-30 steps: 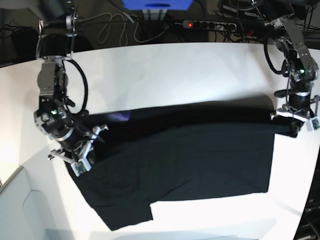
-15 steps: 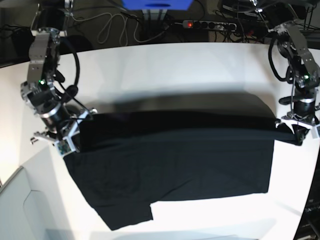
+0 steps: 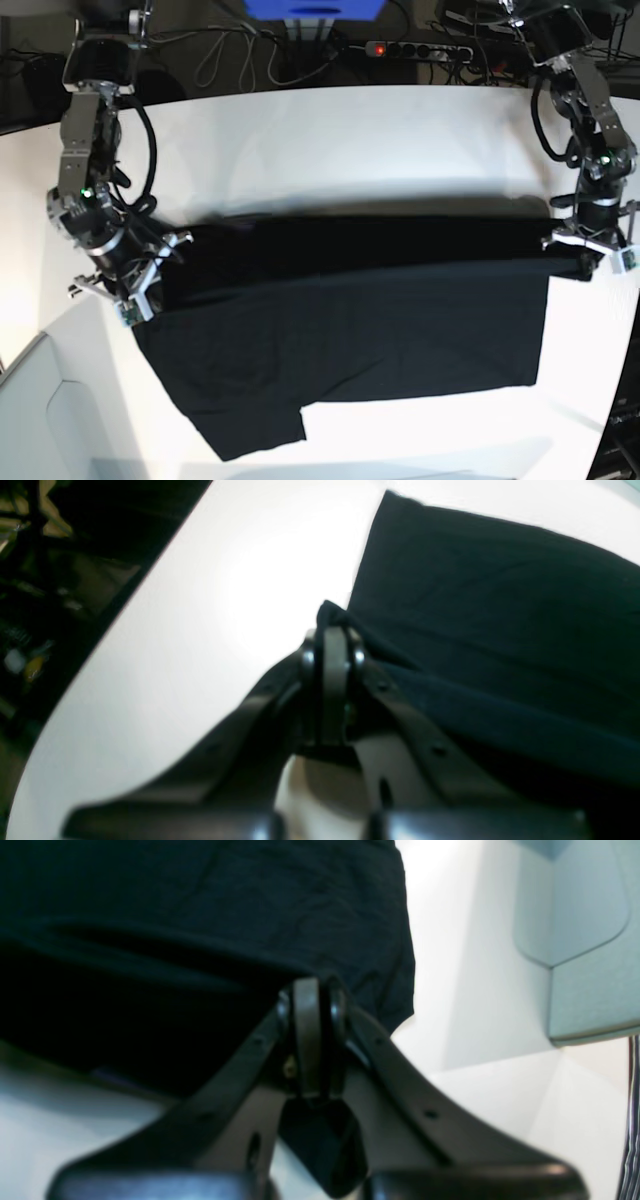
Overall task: Fold the T-shirt properly
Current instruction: 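Carry the held shoulder edge with both grippers toward the hem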
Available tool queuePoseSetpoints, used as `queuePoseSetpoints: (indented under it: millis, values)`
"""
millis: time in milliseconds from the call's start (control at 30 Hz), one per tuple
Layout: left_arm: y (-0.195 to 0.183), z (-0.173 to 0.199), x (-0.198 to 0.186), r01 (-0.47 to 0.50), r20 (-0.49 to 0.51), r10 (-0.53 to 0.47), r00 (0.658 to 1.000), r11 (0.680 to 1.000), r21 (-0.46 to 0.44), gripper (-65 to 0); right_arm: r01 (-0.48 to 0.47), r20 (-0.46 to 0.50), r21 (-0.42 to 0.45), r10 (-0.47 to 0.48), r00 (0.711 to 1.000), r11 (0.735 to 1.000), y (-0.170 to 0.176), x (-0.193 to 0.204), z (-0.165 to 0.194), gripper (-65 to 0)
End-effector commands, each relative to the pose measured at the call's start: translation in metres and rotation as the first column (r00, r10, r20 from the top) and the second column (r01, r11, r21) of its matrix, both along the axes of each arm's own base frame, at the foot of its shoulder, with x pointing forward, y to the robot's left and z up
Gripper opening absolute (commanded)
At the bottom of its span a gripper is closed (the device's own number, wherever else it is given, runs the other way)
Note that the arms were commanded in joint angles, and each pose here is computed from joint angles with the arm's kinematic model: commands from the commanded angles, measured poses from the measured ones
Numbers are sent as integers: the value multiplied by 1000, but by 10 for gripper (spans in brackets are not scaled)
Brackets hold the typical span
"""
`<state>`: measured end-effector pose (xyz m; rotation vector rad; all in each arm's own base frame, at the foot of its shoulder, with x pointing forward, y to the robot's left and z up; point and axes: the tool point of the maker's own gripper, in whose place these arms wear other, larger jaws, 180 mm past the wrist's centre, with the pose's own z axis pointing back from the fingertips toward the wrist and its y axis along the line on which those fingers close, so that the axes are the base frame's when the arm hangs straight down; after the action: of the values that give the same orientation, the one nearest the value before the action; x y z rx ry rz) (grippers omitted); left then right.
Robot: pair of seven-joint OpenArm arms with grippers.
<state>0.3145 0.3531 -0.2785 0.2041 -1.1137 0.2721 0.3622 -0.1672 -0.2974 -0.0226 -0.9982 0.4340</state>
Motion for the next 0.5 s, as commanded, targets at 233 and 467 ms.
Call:
queuePoseSetpoints:
  millis: [233, 467]
  values:
    - [0, 6, 4, 9, -24, -6, 1000, 990, 140, -650, -36, 33, 4, 36, 999, 999, 9, 21, 10, -647]
    - [3, 5, 3, -6, -39, 13, 999, 984, 179, -645, -36, 30, 7, 36, 999, 999, 9, 20, 8, -647]
